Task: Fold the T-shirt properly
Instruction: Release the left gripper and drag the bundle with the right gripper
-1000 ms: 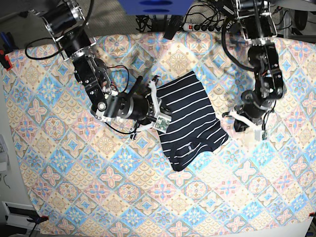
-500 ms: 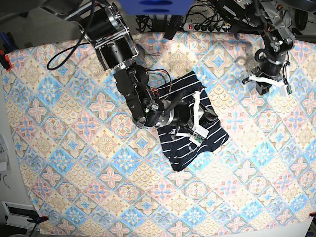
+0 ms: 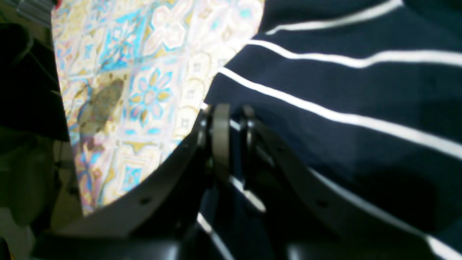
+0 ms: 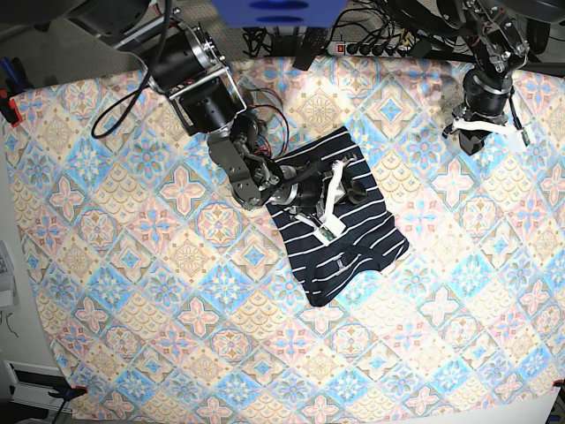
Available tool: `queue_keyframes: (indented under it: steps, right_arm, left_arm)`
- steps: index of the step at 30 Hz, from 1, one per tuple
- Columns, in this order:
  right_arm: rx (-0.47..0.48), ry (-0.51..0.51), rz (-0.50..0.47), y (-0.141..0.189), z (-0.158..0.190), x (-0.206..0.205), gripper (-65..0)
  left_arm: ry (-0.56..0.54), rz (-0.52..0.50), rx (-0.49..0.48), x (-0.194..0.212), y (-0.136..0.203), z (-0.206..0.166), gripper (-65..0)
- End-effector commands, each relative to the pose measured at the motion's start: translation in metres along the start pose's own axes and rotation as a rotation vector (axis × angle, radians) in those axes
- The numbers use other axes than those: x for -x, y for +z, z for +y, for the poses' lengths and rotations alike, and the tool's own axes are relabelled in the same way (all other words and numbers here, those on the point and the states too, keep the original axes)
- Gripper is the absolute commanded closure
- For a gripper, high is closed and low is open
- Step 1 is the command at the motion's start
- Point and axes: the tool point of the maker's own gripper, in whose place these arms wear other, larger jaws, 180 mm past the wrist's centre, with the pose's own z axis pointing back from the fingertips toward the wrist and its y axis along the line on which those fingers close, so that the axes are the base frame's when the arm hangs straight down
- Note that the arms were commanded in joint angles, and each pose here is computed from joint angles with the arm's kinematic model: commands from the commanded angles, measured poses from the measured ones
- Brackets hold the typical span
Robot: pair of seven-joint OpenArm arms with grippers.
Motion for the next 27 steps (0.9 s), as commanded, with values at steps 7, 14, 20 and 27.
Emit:
queue_keyframes:
  steps: [7, 14, 20, 27]
  right_arm:
    - [0.049, -0.065, -0.099, -0.003, -0.022, -0.014, -5.1]
    - [0.28, -0.224, -0.215, 0.042, -0.102, -0.023, -5.1]
    - [0.441, -0.287, -0.271, 0.103, -0.165, -0.014, -5.1]
    - [0.592, -0.303, -0.3, 0.16, -0.213, -0.009, -5.1]
  left_arm:
    - [0.005, -0.034, 0.014, -0.007, 0.003, -0.004, -1.6]
    - [0.003, -0.025, 0.007, -0.003, 0.005, -0.002, -1.6]
    - [0.003, -0.025, 0.007, -0.003, 0.005, -0.002, -1.6]
    - [0.004, -0.026, 0.008, -0.004, 0.005, -0.002, -1.6]
